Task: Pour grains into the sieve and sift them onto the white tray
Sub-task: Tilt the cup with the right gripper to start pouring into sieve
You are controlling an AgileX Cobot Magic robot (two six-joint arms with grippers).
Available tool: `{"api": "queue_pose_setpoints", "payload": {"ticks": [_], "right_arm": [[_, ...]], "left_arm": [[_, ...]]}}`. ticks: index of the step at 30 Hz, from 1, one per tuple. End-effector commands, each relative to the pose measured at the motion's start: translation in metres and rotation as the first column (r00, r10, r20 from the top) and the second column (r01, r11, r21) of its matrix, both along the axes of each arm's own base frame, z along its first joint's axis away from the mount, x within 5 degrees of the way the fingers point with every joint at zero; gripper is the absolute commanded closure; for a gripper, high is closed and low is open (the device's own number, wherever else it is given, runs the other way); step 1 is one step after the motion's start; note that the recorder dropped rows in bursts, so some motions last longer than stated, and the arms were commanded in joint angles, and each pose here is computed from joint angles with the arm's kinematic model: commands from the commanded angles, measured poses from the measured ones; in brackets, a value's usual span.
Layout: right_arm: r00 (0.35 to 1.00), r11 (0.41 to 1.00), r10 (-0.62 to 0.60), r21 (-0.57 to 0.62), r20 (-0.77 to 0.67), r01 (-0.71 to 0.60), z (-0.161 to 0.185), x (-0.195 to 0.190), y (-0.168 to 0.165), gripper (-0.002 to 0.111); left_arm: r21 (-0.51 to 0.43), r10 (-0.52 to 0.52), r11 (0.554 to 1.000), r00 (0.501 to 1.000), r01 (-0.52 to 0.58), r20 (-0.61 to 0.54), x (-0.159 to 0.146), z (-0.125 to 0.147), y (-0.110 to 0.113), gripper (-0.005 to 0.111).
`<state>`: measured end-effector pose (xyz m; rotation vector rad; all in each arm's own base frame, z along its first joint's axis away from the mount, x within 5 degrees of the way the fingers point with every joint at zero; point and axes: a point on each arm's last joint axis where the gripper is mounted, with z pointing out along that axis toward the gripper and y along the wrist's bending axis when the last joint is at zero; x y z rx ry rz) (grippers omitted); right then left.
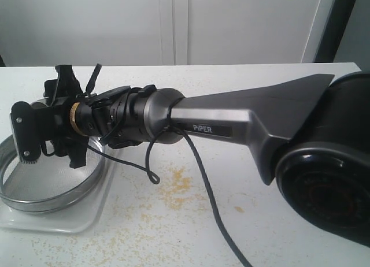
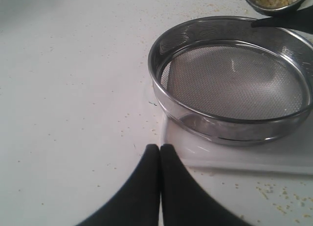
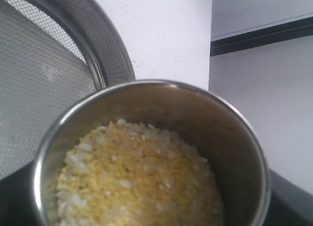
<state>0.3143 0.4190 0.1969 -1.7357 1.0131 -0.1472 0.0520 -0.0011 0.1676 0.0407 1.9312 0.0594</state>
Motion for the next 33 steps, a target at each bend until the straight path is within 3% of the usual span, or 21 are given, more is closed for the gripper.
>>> {"api": "queue_pose_setpoints", "payload": {"ticks": [1, 11, 24, 33], "right_arm": [[0.997, 0.999, 0.036, -0.039, 0.068, -0.034, 0.003, 0.001, 0.001, 0.108], [0.989, 0.997, 0.063, -0.054, 0.130, -0.056, 0.003, 0.008, 0.010, 0.108], [0.962, 0.984, 0.102, -0.165, 0.255, -0.061, 0.001, 0.013, 0.010, 0.108], [0.961, 0.982, 0.105, -0.180, 0.255, -0.060, -0.005, 0.014, 0.011, 0.108]], "left_arm": [[-0.004, -0.004, 1.000, 1.000, 0.004, 0.003, 0.000, -0.001, 0.000, 0.106], [-0.004, -0.004, 1.000, 1.000, 0.004, 0.003, 0.000, -0.001, 0.000, 0.106], [-0.004, -0.004, 1.000, 1.000, 0.004, 0.003, 0.000, -0.001, 0.000, 0.106], [-0.004, -0.004, 1.000, 1.000, 0.004, 0.003, 0.000, -0.001, 0.000, 0.106]]}}
